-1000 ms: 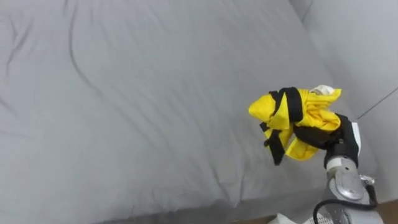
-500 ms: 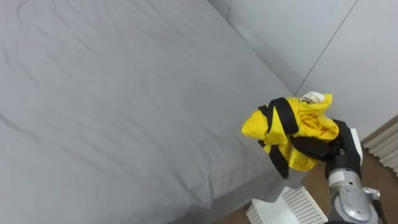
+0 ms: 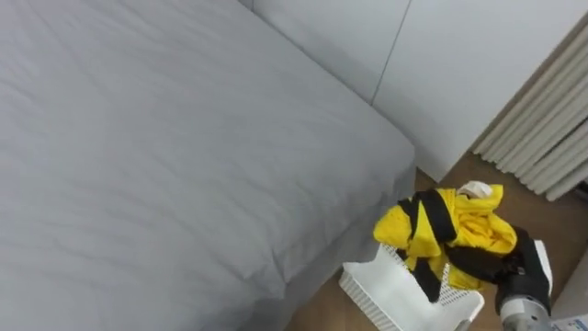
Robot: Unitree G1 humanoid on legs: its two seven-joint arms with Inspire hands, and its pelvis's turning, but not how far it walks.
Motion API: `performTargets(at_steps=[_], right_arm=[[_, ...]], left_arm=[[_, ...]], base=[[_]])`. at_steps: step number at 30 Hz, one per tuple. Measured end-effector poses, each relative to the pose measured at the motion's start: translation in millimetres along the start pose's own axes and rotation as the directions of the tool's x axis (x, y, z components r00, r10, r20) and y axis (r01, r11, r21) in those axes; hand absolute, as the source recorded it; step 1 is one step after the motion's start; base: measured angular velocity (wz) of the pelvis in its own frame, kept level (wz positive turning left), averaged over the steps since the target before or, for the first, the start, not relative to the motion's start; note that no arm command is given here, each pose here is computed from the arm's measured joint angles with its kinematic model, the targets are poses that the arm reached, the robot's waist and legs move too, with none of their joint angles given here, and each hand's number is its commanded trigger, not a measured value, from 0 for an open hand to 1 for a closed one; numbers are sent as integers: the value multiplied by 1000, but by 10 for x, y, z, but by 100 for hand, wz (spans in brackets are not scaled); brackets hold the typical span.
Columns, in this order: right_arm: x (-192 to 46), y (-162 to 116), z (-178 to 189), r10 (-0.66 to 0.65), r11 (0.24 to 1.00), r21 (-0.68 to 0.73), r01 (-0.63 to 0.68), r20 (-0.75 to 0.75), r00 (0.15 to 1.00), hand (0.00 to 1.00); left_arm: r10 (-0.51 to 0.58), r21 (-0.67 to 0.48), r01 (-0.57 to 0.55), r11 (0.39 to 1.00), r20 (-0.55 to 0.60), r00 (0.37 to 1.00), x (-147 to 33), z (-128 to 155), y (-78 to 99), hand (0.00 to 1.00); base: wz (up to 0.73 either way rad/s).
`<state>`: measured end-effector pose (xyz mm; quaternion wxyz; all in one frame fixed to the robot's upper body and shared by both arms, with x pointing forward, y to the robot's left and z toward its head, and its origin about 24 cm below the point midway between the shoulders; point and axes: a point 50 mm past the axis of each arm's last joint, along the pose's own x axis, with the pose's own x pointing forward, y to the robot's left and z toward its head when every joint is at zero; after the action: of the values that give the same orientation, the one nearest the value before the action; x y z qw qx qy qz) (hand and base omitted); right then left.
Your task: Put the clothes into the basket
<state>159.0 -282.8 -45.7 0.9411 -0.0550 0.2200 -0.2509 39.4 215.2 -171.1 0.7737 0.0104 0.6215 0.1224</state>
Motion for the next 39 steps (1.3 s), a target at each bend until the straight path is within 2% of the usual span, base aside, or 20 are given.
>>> performTargets(at_steps=[4, 9, 14, 20, 25, 39], right_arm=[[205, -150, 125, -53, 998, 19, 53, 6, 999, 100], [509, -454, 347, -221, 975, 19, 221, 16, 975, 100], [709, -437, 504, -284, 958, 42, 283, 4, 959, 100], [824, -387, 499, -305, 947, 86, 310, -69, 950, 100], [867, -519, 635, -365, 927, 79, 367, -39, 930, 100], [928, -520, 778, -436, 896, 82, 436, -16, 900, 100]], left_arm=[[-13, -36, 13, 999, -4, 1000, 1, 4, -20, 0], [-32, -17, 32, 999, 14, 999, 13, 94, -59, 0], [-69, 39, 67, 997, 54, 996, 23, 253, -113, 0], [-106, 103, 96, 990, 97, 990, 19, 349, -180, 0], [-139, 175, 112, 978, 144, 980, 11, 463, -261, 0], [-199, 275, 133, 952, 227, 953, -19, 775, -445, 0]], base=[[-33], [-9], [-4], [1], [-2], [0]])
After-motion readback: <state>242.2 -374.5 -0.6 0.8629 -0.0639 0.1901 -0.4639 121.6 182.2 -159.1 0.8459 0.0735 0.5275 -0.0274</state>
